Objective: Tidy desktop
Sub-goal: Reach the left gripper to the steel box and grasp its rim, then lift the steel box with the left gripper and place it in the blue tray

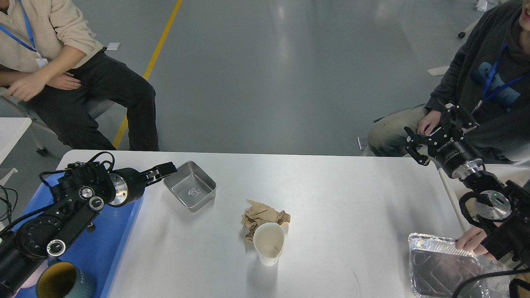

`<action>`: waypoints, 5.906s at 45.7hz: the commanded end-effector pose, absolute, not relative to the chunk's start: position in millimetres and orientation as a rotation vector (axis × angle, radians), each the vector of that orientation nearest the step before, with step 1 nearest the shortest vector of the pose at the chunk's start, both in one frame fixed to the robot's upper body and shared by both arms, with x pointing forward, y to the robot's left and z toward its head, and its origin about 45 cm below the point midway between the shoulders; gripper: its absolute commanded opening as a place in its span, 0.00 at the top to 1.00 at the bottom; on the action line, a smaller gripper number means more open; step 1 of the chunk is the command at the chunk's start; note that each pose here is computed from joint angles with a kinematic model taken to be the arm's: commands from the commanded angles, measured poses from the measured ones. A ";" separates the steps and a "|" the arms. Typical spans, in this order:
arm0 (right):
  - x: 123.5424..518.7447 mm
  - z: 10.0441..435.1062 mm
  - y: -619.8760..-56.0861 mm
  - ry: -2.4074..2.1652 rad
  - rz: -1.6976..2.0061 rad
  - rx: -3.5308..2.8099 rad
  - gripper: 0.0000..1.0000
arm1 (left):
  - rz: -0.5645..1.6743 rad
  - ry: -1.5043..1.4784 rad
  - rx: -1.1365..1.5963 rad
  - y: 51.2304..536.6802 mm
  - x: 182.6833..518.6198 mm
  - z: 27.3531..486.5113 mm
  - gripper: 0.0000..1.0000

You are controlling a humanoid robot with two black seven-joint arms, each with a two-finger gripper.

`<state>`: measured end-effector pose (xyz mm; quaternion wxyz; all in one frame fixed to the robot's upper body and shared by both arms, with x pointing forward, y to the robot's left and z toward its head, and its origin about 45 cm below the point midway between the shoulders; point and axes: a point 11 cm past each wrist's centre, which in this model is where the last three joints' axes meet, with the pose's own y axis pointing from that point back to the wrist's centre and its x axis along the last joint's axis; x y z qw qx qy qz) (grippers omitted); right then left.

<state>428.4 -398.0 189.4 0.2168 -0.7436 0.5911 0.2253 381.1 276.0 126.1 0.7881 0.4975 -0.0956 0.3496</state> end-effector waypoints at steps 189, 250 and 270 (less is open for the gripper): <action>425.7 189.2 -403.0 1.656 0.617 -2.092 0.00 | 0.850 -0.122 1.464 511.1 352.5 100.1 0.98; 428.9 196.9 -402.0 1.641 0.599 -2.101 0.00 | 0.975 0.051 1.178 543.2 361.7 174.1 0.04; 429.9 197.8 -401.0 1.639 0.598 -2.100 0.00 | 1.123 0.026 0.930 574.4 380.5 292.2 0.04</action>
